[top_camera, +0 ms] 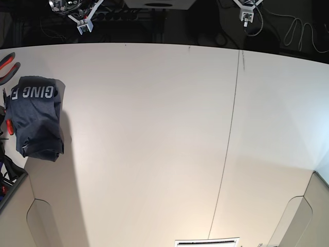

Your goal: Layout the t-shirt on the table in an organized manner, then fold the t-shirt properly

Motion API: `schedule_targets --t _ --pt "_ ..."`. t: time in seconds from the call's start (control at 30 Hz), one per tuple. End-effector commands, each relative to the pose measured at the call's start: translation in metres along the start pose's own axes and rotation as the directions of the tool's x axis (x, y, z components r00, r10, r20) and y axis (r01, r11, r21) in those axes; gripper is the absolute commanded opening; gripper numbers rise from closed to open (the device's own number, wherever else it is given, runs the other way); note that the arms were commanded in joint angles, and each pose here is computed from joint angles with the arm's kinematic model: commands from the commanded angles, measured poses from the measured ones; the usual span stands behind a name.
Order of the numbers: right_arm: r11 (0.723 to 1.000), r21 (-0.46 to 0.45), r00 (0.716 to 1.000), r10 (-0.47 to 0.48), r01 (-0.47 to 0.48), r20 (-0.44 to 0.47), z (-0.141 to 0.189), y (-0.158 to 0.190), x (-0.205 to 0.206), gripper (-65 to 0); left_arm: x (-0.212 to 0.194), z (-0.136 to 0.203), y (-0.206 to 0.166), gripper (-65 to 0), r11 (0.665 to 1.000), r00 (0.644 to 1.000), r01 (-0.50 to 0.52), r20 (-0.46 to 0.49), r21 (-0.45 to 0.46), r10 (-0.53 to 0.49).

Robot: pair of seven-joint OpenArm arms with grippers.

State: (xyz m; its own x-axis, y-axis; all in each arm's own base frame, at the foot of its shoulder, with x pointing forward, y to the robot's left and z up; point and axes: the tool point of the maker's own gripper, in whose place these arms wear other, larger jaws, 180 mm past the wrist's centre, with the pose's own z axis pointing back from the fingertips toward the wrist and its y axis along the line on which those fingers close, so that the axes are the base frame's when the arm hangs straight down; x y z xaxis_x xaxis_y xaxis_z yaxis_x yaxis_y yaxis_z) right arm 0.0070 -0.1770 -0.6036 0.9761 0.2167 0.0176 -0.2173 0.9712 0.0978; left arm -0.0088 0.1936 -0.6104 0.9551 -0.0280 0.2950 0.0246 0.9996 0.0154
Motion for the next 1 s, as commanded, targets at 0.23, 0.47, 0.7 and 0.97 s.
schedule_targets --t 0.23,0.47,0.7,0.97 --pt "0.994 0.024 0.993 -0.108 0.109 -0.038 -0.005 -0.003 -0.015 -63.0 -0.021 -0.005 -0.029 -65.0 0.992 0.99 0.022 -0.132 -0.124 -0.039" --pt "0.988 -0.025 0.983 -0.153 0.151 -0.1 -0.018 -0.025 -0.018 -63.0 -0.002 -0.021 -0.012 -65.0 0.998 0.994 0.019 -0.104 -0.058 -0.025" --pt "0.983 0.001 0.981 -0.182 0.183 -0.058 -0.03 -0.01 0.025 -63.0 0.024 -0.038 0.003 -65.0 1.0 0.997 0.012 -0.081 0.006 -0.011" --pt "0.976 0.082 0.979 -0.197 0.2 -0.044 -0.041 0.04 0.051 -63.0 0.028 -0.047 -0.004 -65.0 0.994 0.988 0.109 -0.111 -0.026 -0.111"
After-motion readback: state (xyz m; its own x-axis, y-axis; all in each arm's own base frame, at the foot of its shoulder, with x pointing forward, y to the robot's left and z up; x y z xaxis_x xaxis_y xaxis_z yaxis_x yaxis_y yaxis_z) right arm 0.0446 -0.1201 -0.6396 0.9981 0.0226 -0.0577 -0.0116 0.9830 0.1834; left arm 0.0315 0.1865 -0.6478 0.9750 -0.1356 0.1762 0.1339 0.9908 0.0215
